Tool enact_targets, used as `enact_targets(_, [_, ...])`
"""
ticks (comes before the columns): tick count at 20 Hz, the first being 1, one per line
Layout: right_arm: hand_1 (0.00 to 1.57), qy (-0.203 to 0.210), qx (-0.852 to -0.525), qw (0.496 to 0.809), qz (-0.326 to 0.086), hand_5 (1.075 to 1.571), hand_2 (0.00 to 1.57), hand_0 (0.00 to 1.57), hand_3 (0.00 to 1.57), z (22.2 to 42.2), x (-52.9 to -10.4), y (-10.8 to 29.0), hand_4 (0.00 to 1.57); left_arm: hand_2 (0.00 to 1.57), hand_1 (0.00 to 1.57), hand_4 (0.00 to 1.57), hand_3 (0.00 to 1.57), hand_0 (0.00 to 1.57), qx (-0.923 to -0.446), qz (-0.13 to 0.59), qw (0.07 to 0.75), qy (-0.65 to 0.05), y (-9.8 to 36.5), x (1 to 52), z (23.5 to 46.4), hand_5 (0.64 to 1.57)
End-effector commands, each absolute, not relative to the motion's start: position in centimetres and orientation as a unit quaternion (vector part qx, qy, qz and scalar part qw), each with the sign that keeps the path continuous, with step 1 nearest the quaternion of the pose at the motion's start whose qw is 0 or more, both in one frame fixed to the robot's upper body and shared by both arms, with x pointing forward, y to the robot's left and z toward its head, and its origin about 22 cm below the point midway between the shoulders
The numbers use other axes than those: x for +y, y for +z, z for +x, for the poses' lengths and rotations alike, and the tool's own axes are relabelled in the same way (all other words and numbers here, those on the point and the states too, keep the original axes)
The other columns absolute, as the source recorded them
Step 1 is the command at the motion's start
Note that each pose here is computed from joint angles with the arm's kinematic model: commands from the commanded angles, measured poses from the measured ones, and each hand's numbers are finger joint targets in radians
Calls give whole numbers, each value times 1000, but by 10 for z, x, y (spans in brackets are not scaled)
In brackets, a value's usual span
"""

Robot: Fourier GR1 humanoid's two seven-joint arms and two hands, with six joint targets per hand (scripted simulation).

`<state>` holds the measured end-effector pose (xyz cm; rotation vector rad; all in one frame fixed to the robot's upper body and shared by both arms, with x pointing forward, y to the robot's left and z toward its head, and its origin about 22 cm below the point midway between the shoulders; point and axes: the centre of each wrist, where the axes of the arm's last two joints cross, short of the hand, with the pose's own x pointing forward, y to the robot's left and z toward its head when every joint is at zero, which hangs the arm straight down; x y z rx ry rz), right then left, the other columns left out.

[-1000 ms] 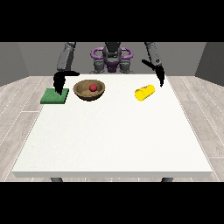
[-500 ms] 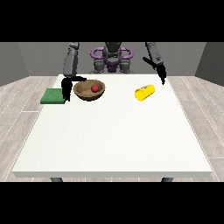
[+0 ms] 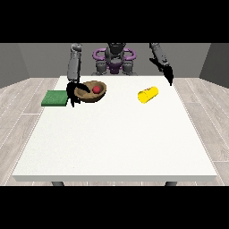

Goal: Pick the cup and pour the ball into the bowl, then pick the bowl and place it on the pad

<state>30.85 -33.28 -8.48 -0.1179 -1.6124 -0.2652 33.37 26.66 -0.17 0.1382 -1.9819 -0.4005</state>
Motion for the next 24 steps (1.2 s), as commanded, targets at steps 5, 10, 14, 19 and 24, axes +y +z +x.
enact_targets(5, [1571,56,-610,731,-301,1566,1571,1571,1571,245,-391,-108,1307,0,0,0,0,0,-858,25,469,-206,28,245,349,708])
enact_targets(10, [1571,56,-588,709,-386,1571,1571,1571,1571,239,-430,-78,1269,0,0,0,0,0,-857,13,464,-223,33,227,353,714])
enact_targets(14, [1571,25,-549,745,-377,1571,1571,1571,1571,248,-427,-68,1179,0,0,0,0,0,-846,-2,485,-223,31,219,357,711])
enact_targets(19, [1571,70,-481,782,-391,1570,1571,1571,1571,248,-452,-39,1221,0,0,0,0,0,-822,5,532,-202,-3,230,344,709])
enact_targets(24, [1571,199,-429,754,-456,1567,1571,1571,1571,269,-497,61,1528,0,0,0,0,0,-791,27,586,-172,-39,236,326,726])
